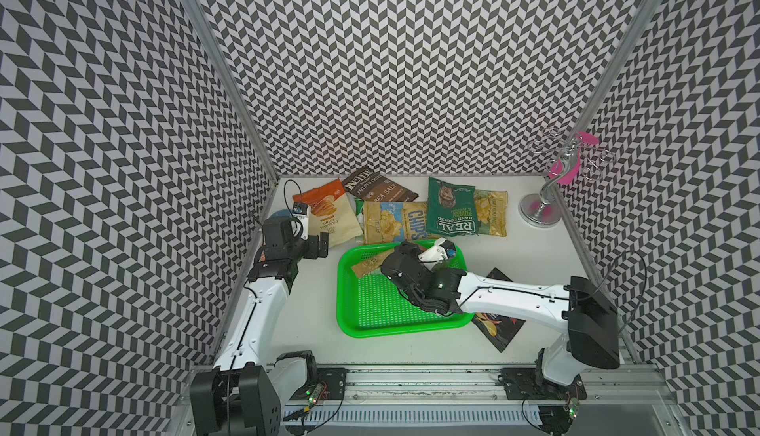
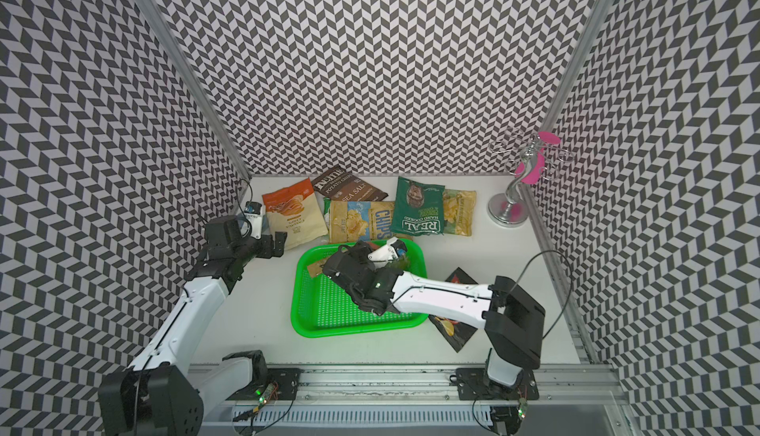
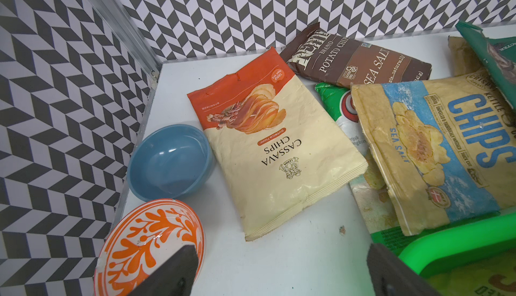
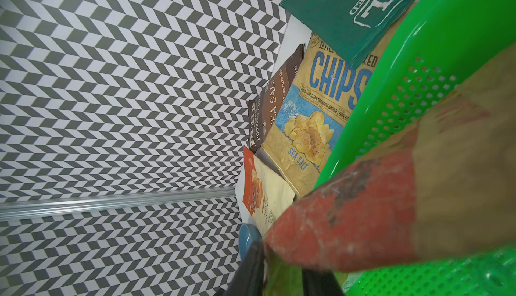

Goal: Put the potato chips into the basket
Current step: Place the potato chip in the basket.

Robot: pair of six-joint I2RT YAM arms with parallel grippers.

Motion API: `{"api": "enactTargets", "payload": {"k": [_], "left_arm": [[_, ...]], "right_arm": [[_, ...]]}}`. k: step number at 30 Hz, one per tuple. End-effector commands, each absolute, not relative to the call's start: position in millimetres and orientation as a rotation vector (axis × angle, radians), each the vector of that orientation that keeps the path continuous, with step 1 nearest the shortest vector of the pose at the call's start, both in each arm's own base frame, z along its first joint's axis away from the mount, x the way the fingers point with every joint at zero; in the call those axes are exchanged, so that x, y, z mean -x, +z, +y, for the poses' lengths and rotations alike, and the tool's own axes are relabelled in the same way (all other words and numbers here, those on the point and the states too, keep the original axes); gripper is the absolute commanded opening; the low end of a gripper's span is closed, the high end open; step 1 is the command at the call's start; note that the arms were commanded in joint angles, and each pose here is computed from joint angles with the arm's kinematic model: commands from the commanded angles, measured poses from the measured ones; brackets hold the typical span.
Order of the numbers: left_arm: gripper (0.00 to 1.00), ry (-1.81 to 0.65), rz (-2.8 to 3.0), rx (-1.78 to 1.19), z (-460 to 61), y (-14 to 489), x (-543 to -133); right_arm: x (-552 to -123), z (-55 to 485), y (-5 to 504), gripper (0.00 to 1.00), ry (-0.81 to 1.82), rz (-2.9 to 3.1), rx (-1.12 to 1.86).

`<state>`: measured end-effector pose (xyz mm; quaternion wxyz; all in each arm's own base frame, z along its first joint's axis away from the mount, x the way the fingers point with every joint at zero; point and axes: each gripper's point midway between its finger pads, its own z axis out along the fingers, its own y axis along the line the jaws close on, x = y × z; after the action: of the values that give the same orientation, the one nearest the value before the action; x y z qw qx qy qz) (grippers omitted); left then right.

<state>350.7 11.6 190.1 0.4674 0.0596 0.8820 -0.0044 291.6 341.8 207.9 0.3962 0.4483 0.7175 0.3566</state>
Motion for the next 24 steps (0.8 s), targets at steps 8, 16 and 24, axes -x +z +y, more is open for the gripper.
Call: {"api": "enactTargets", "payload": {"k": [8,16,24], "left_arm": [[0.99,-0.021,2.140,-0.148,11.2,194.8,-351.4],[0.99,-0.028,2.136,-0.154,9.7,196.0,-351.1],[0.99,-0.048,2.138,-0.171,6.2,195.2,-350.6]], "right_arm": [[-257.9,322.0,274.4,0.60,1.168,1.883,-0.878],[-238.4,281.4,323.1,0.67,1.190,1.754,-0.560],[-262.7,234.7,329.1,0.70,1.061,1.799,-0.266]]}}
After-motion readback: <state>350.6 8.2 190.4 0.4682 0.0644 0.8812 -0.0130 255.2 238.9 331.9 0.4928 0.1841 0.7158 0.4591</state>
